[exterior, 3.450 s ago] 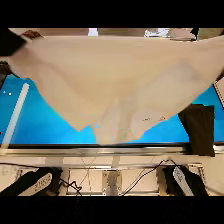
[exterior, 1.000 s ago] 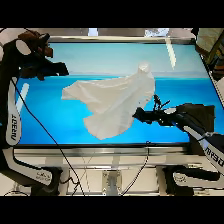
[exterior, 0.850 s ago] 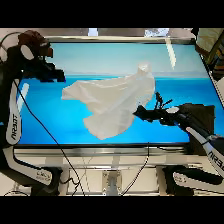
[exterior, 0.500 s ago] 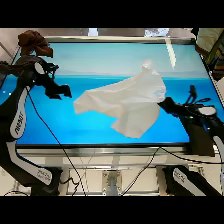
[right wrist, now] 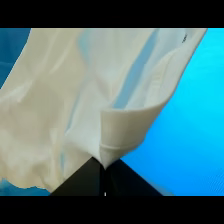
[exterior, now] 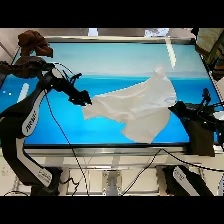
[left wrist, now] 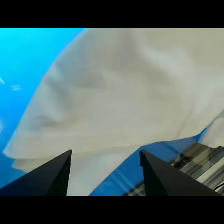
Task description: Fold the shirts.
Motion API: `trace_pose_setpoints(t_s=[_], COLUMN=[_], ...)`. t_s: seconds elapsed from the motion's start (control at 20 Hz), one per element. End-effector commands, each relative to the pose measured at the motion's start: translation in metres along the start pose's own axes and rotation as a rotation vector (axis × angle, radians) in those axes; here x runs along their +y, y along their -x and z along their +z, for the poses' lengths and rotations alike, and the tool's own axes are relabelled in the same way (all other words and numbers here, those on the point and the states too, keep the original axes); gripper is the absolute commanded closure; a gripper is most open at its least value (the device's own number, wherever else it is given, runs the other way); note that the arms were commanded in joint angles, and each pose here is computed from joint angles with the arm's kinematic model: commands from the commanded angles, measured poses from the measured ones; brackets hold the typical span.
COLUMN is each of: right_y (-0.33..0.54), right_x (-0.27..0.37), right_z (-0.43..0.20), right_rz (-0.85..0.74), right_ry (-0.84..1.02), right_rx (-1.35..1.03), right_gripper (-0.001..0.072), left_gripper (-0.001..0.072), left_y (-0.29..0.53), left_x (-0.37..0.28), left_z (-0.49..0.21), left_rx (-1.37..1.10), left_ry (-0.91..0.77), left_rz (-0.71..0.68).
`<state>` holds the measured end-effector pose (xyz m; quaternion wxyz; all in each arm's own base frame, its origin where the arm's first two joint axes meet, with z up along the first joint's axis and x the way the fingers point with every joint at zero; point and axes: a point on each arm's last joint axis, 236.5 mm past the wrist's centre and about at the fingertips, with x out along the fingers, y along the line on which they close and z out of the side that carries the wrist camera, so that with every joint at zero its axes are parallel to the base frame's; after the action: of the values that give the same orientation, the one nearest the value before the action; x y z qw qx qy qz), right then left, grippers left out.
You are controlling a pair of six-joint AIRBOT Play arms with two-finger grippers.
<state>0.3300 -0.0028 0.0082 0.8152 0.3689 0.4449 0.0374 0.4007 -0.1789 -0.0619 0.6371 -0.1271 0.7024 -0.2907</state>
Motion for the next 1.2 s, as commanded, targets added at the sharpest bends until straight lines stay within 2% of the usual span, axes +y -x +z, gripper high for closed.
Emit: trace_pose_setpoints(t_s=[0.0, 0.2, 0.9, 1.0, 1.15], right_y=[0.002, 0.002, 0.002, 0.002, 0.002], right_x=[-0.003, -0.004, -0.007, -0.007, -0.004], right_z=[-0.006, -0.007, -0.011, -0.010, -0.011], right_rz=[-0.011, -0.014, -0.029, -0.028, -0.015], right_ry=[0.011, 0.015, 0.026, 0.025, 0.017], right_rx=[0.024, 0.031, 0.045, 0.044, 0.045], right_gripper=[0.0686, 0.0687, 0.0687, 0.0687, 0.0687], left_gripper=[0.0249, 0.0249, 0.0249, 0.0249, 0.0250], left_y=[-0.011, -0.004, -0.025, -0.033, -0.040], left_x=[-0.003, 0.026, 0.035, 0.038, 0.014], left_z=[-0.010, -0.039, -0.082, -0.064, -0.017], left_rx=[0.054, 0.178, 0.296, 0.210, 0.009], left_ry=[-0.037, -0.026, 0.038, 0.039, 0.067], left_rz=[0.039, 0.160, 0.140, 0.140, 0.037])
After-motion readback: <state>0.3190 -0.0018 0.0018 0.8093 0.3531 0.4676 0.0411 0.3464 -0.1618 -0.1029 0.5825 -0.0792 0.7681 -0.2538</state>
